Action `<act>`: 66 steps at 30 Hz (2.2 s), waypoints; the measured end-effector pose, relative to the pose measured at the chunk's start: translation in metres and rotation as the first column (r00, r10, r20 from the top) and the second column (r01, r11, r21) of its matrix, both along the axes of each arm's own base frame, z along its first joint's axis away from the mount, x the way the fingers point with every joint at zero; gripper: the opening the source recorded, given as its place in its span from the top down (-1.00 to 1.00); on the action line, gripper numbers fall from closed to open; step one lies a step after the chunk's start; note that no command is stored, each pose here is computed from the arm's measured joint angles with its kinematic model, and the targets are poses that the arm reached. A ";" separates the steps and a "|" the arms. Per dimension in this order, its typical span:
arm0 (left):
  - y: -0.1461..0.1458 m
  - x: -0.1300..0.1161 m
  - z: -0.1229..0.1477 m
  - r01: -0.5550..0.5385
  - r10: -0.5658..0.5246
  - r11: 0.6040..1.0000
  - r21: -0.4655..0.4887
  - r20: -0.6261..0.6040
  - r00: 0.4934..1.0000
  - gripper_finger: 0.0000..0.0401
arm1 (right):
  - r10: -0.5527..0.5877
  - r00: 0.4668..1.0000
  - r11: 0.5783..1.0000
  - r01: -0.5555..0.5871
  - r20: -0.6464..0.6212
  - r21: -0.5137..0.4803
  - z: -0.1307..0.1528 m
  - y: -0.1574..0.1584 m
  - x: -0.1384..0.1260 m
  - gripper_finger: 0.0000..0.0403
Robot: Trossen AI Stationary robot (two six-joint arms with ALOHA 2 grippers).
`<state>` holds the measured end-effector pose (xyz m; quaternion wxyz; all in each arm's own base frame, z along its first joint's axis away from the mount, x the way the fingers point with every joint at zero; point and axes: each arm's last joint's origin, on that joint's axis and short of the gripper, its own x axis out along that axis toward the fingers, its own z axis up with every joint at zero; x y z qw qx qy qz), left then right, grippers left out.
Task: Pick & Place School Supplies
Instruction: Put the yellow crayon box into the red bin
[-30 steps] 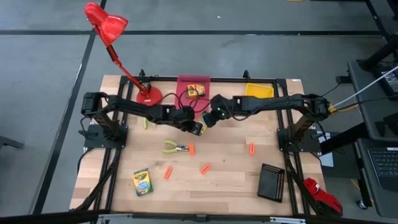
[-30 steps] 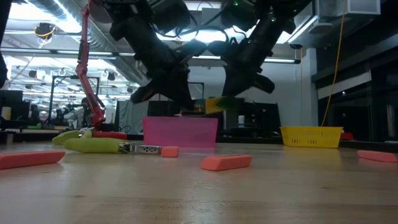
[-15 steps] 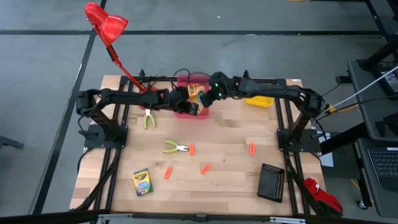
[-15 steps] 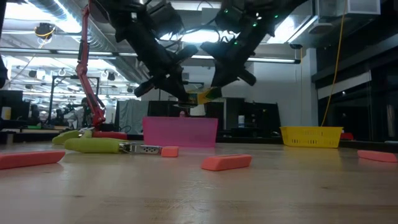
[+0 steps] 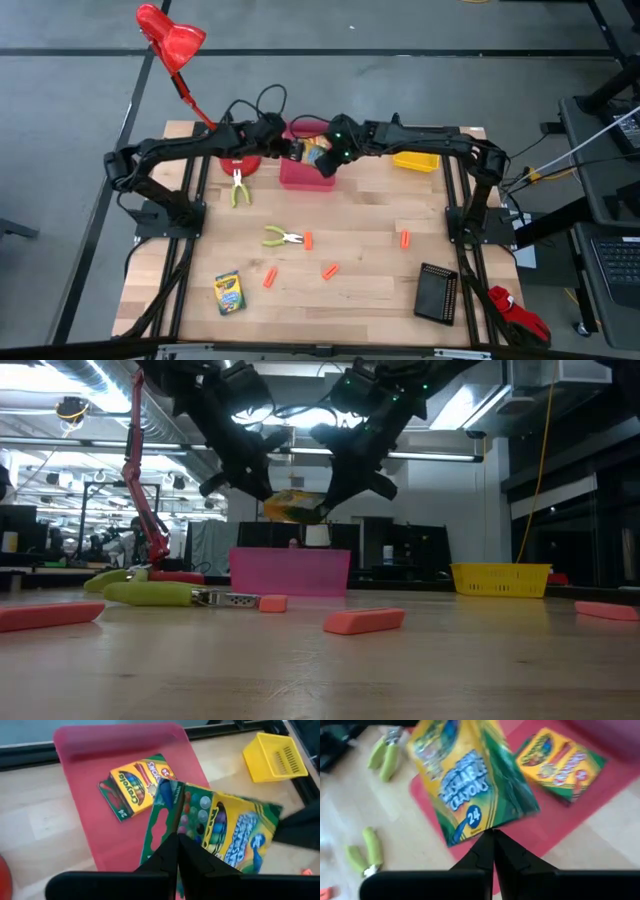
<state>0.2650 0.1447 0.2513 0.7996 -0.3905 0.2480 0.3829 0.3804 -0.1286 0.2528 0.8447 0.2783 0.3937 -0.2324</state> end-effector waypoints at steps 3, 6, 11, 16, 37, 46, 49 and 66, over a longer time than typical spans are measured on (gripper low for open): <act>-0.002 -0.002 0.003 0.017 -0.017 1.000 -0.005 0.008 1.000 0.98 | -0.026 0.999 0.999 0.025 -0.021 -0.020 -0.001 -0.001 -0.001 0.93; -0.004 -0.002 0.002 0.024 -0.024 1.000 -0.012 -0.003 1.000 0.98 | -0.036 0.999 0.999 0.035 -0.023 -0.029 0.000 -0.001 -0.001 0.93; -0.005 -0.002 -0.002 0.020 -0.021 1.000 -0.021 -0.036 0.999 0.99 | -0.054 0.998 0.998 0.053 -0.037 -0.027 -0.001 -0.001 -0.003 0.93; -0.011 -0.012 -0.007 0.028 -0.036 0.998 -0.055 -0.156 0.987 0.98 | -0.052 0.993 0.999 0.051 -0.103 -0.016 -0.005 0.004 -0.007 0.93; -0.183 -0.097 0.031 0.298 -0.503 0.813 -0.500 -0.348 0.791 0.90 | 0.204 0.975 0.978 -0.199 -0.084 0.061 0.010 0.161 0.001 0.93; -0.252 -0.093 0.011 0.202 -0.464 0.817 -0.540 -0.409 0.786 0.61 | 0.141 0.990 0.990 -0.142 -0.025 -0.020 0.035 0.158 -0.012 0.93; -0.274 -0.084 -0.008 0.188 -0.484 0.814 -0.549 -0.463 0.742 0.53 | 0.140 0.990 0.989 -0.140 -0.006 -0.035 0.043 0.158 -0.017 0.93; -0.359 -0.073 -0.080 -0.014 -0.379 0.798 -0.603 -0.519 0.766 0.62 | 0.179 0.984 0.981 -0.180 -0.012 -0.078 0.067 0.178 -0.045 0.93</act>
